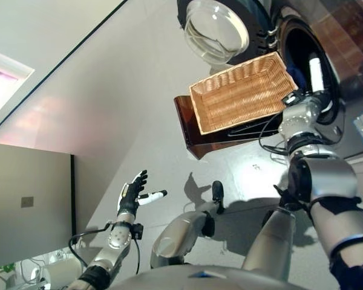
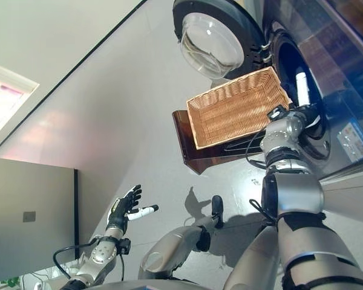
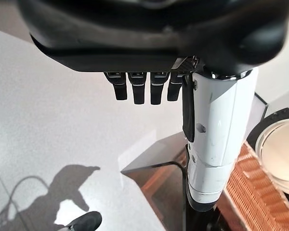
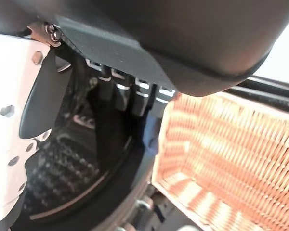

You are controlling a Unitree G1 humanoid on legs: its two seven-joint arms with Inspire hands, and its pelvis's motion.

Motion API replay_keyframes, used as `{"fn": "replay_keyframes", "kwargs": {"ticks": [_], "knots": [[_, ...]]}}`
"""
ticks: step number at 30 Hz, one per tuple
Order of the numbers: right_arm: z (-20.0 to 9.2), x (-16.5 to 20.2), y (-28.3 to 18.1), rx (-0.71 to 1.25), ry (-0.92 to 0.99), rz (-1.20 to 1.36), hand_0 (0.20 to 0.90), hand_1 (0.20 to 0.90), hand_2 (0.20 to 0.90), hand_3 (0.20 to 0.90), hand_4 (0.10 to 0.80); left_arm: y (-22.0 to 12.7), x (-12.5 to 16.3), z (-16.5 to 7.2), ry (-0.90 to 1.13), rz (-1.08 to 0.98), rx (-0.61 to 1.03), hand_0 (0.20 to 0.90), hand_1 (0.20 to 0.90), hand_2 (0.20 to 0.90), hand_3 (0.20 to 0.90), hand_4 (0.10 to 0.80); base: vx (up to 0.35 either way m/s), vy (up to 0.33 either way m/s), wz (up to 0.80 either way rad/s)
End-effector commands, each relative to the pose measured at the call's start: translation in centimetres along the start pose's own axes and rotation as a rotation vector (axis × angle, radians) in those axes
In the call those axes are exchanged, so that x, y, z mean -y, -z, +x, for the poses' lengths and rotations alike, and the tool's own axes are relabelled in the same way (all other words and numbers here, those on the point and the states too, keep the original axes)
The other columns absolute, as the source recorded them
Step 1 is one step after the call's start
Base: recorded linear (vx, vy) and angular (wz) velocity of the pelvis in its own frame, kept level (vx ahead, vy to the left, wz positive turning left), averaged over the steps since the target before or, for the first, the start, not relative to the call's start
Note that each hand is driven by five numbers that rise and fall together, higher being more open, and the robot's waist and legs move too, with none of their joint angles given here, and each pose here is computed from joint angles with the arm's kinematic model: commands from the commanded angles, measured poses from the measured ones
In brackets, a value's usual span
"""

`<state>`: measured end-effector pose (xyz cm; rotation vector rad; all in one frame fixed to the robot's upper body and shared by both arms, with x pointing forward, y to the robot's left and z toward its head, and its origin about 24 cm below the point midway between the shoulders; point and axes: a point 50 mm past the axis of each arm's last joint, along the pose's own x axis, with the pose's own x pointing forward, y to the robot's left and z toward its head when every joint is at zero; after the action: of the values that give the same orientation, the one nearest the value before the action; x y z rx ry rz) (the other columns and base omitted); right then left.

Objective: Pick up the clothes and place them into the washing machine

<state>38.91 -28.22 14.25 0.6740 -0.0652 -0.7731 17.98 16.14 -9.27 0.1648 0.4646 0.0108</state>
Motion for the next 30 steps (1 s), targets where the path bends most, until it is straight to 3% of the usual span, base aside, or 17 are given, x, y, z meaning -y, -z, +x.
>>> {"fn": "replay_keyframes", "kwargs": {"ticks": [1,8,15,19,23,24,25,27,28,30], "knots": [[-0.6,-0.8,-0.3,0.12,-0.155,-0.164,0.9,0.9,0.9,0.9,0.8,0.5,-0.8,0.2,-0.069,-0.002,-0.021,0.9,0.9,0.9,0.9,0.8,0.0,0.0,0.0],[-2.2,4.0,6.7,-0.064,-0.12,-0.292,0.9,0.9,0.9,0.9,0.8,2.6,-0.1,-0.4,-0.067,0.016,-0.124,0.9,0.9,0.9,0.9,0.8,0.009,0.004,-0.09],[-5.3,11.3,12.4,-0.225,-0.125,-0.539,0.9,0.9,0.9,0.9,0.8,6.5,-0.8,-1.8,-0.112,0.078,-0.33,0.9,0.9,0.9,0.9,0.8,0.045,-0.017,-0.11],[-6.8,15.0,13.9,-0.298,-0.086,-0.599,0.9,0.9,0.9,0.9,0.8,8.0,-1.2,-2.7,-0.136,0.086,-0.414,0.9,0.9,0.9,0.9,0.8,0.054,-0.055,-0.13],[-9.5,21.6,15.6,-0.44,-0.01,-0.791,0.9,0.9,0.9,0.9,0.8,9.7,-2.0,-4.0,-0.15,0.109,-0.514,0.9,0.9,0.9,0.9,0.8,0.077,-0.081,-0.22],[-9.5,21.6,15.6,-0.44,-0.01,-0.791,0.9,0.9,0.9,0.9,0.8,9.7,-2.0,-4.0,-0.149,0.109,-0.514,0.9,0.9,0.9,0.9,0.8,0.044,-0.059,-0.09],[-10.7,24.5,15.8,-0.503,0.018,-0.911,0.9,0.9,0.9,0.9,0.8,10.4,-2.4,-4.5,-0.16,0.097,-0.558,0.9,0.9,0.9,0.9,0.8,0.048,-0.053,0.16],[-11.4,25.7,16.0,-0.535,0.031,-0.933,0.9,0.9,0.9,0.9,0.8,10.7,-2.7,-4.8,-0.166,0.093,-0.577,0.9,0.9,0.9,0.9,0.8,0.046,-0.055,0.22],[-12.8,28.1,16.2,-0.598,0.011,-1.102,0.9,0.9,0.9,0.9,0.8,11.4,-3.0,-5.5,-0.158,0.096,-0.63,0.9,0.9,0.9,0.9,0.8,0.024,-0.059,-0.13],[-13.6,29.4,16.1,-0.636,0.01,-1.162,0.9,0.9,0.9,0.9,0.8,11.9,-3.2,-5.9,-0.155,0.082,-0.657,0.9,0.9,0.9,0.9,0.8,0.023,-0.059,-0.25]]}}
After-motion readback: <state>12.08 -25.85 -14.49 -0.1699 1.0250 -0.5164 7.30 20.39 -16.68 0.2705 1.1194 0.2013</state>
